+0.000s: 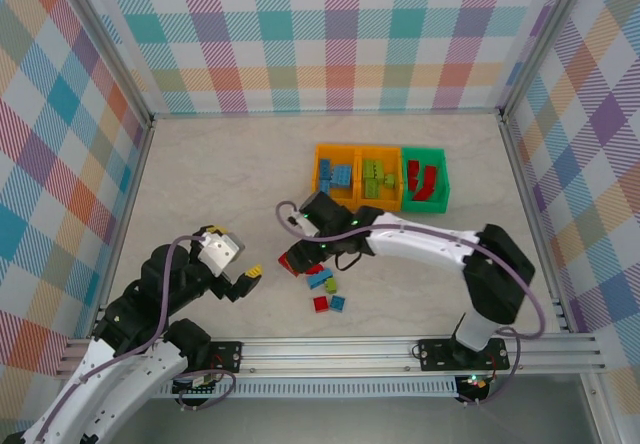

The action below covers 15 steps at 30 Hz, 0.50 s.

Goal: Sort the legos into containers by color

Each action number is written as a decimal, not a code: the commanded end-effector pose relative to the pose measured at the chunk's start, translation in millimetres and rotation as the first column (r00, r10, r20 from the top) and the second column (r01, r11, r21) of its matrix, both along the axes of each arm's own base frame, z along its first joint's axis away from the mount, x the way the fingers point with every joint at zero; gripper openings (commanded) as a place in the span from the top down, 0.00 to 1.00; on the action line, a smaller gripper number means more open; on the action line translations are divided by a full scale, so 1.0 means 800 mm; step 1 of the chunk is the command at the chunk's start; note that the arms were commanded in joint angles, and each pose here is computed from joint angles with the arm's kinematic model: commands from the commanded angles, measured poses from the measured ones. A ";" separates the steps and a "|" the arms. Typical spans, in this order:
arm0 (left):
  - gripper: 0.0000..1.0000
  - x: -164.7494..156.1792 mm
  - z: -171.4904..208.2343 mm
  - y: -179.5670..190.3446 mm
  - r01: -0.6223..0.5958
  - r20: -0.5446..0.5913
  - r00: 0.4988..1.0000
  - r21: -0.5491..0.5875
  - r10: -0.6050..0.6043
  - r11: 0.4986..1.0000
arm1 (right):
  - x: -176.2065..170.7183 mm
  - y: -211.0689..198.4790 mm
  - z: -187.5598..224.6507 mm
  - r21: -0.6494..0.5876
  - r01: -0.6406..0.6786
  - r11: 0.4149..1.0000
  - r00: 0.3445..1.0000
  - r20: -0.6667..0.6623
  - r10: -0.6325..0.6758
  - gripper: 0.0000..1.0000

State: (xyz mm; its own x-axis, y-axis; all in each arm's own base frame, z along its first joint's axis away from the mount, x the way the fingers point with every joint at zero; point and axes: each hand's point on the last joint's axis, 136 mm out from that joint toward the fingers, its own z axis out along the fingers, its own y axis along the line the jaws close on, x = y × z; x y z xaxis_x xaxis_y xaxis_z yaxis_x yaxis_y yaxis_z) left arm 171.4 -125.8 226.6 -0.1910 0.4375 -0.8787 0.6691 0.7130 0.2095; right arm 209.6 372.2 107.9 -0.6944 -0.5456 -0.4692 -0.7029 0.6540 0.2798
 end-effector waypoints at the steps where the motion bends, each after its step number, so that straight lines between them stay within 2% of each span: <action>1: 0.00 -0.010 -0.010 -0.005 0.060 -0.008 0.998 0.025 -0.060 0.998 | 0.008 0.023 -0.011 -0.032 -0.030 0.999 0.999 0.030 0.031 0.25; 8: 0.00 -0.009 -0.009 -0.003 0.054 0.010 0.998 0.027 -0.054 0.998 | 0.020 0.044 -0.082 -0.178 -0.052 0.983 0.998 0.019 0.057 0.29; 11: 0.00 -0.009 -0.009 -0.002 0.053 0.015 0.998 0.030 -0.053 0.998 | 0.019 0.048 -0.101 -0.209 -0.063 0.976 0.998 0.009 0.066 0.39; 15: 0.00 -0.009 -0.009 -0.002 0.054 0.021 0.998 0.030 -0.055 0.998 | 0.020 0.050 -0.102 -0.207 -0.052 0.977 0.998 0.011 0.055 0.55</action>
State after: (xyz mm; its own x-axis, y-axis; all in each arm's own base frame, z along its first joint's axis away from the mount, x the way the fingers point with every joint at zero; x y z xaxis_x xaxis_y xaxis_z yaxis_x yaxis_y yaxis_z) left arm 165.9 -127.8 223.7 -0.1545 0.4647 -0.8719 0.6956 0.6778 0.2380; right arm 228.3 407.5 22.3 -0.6655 -0.6580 -0.3523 -0.7319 0.6679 0.1351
